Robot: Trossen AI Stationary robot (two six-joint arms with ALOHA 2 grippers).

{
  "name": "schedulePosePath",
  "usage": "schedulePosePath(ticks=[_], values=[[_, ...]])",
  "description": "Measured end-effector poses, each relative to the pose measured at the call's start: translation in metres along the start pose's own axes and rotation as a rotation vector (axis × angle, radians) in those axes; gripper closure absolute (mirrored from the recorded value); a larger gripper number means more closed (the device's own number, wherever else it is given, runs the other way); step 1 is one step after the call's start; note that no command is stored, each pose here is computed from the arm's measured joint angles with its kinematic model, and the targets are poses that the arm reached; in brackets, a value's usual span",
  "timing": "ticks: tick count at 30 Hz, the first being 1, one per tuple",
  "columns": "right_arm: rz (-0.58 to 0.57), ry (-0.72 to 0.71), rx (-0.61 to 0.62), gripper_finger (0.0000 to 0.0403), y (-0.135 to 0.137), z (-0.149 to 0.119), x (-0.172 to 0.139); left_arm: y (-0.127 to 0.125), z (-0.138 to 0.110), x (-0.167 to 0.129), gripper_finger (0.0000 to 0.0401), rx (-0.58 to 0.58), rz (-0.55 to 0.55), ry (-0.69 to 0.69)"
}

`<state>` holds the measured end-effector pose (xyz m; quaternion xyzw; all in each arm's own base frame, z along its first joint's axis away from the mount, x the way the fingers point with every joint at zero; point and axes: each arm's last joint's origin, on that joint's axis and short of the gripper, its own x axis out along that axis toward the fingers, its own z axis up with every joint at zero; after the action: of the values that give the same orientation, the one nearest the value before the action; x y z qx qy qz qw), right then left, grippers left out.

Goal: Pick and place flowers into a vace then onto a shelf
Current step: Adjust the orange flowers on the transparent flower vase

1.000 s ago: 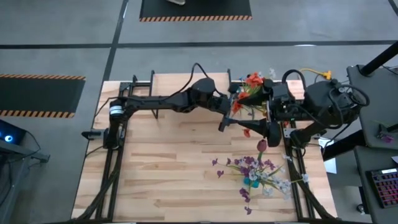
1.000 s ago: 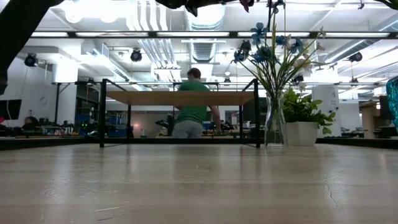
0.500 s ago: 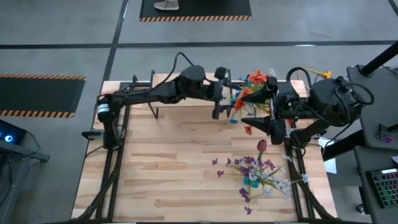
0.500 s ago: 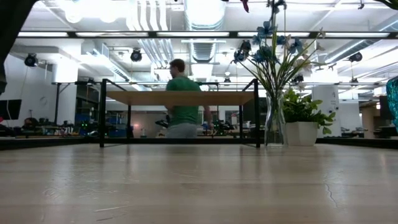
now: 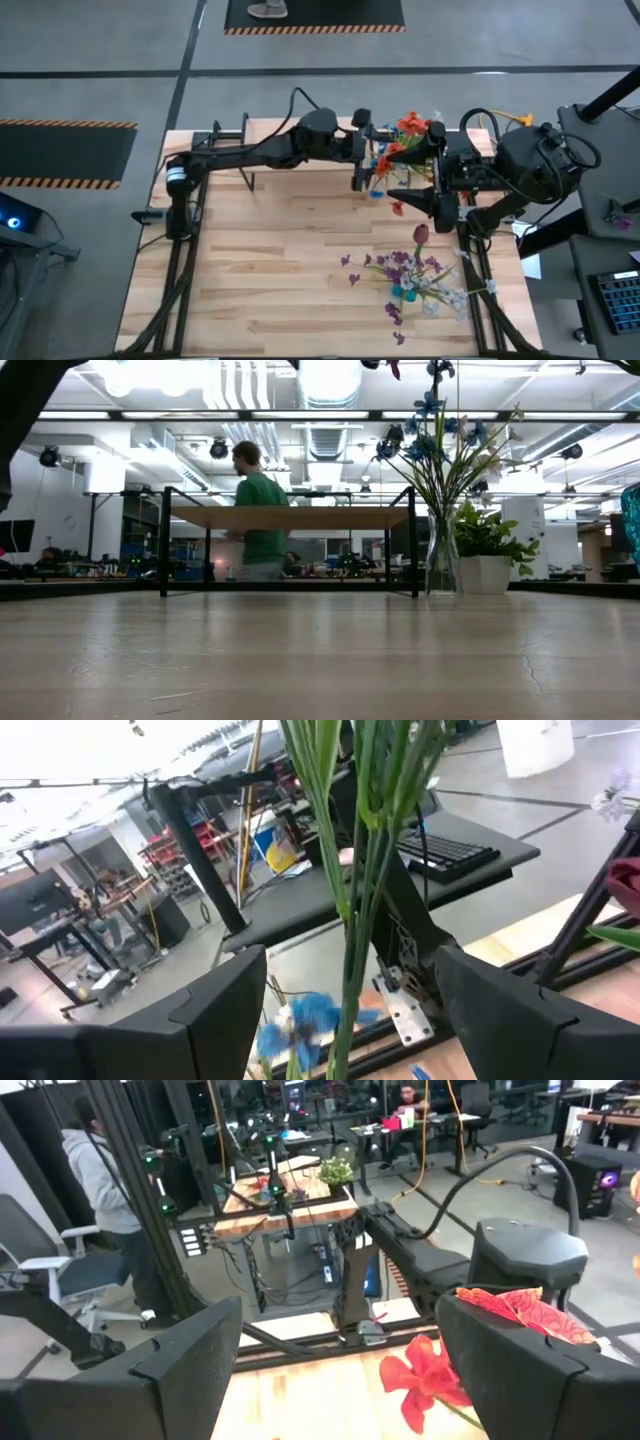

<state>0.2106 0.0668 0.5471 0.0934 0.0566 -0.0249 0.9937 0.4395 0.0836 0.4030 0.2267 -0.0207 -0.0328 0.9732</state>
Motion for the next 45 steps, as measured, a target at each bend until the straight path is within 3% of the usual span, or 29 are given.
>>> schedulePosePath(ticks=[4,10,14,20,23,27,37,41,45], values=[[0.000,0.000,-0.008,0.0074,0.000,0.000,0.000,0.003,0.004,0.013,0.0127,-0.008,-0.016,0.020],[0.000,0.002,-0.011,0.0074,0.000,0.000,0.000,0.004,0.010,0.043,0.0138,-0.023,-0.106,0.154],[-0.001,0.013,-0.014,0.0074,0.000,-0.001,-0.001,-0.004,0.002,0.041,0.0186,0.044,-0.057,0.135],[-0.005,0.020,-0.015,0.0074,-0.001,-0.002,-0.003,0.003,0.033,0.011,0.0285,0.075,-0.002,0.068],[-0.004,0.016,-0.013,0.0074,-0.001,-0.001,-0.003,0.001,0.039,0.010,0.0323,0.080,-0.013,0.036],[-0.004,0.016,-0.013,0.0074,-0.001,-0.001,-0.003,0.001,0.037,0.020,0.0355,0.062,-0.058,0.095],[-0.003,0.023,-0.016,0.0074,-0.002,-0.002,-0.003,0.000,0.030,0.026,0.0352,0.058,-0.181,0.118],[-0.003,0.020,-0.016,0.0074,-0.001,-0.002,-0.003,0.009,0.037,0.021,0.0321,0.070,-0.191,0.075],[-0.005,0.025,-0.019,0.0074,-0.002,-0.002,-0.003,0.007,0.030,0.021,0.0272,0.049,-0.223,0.123]])
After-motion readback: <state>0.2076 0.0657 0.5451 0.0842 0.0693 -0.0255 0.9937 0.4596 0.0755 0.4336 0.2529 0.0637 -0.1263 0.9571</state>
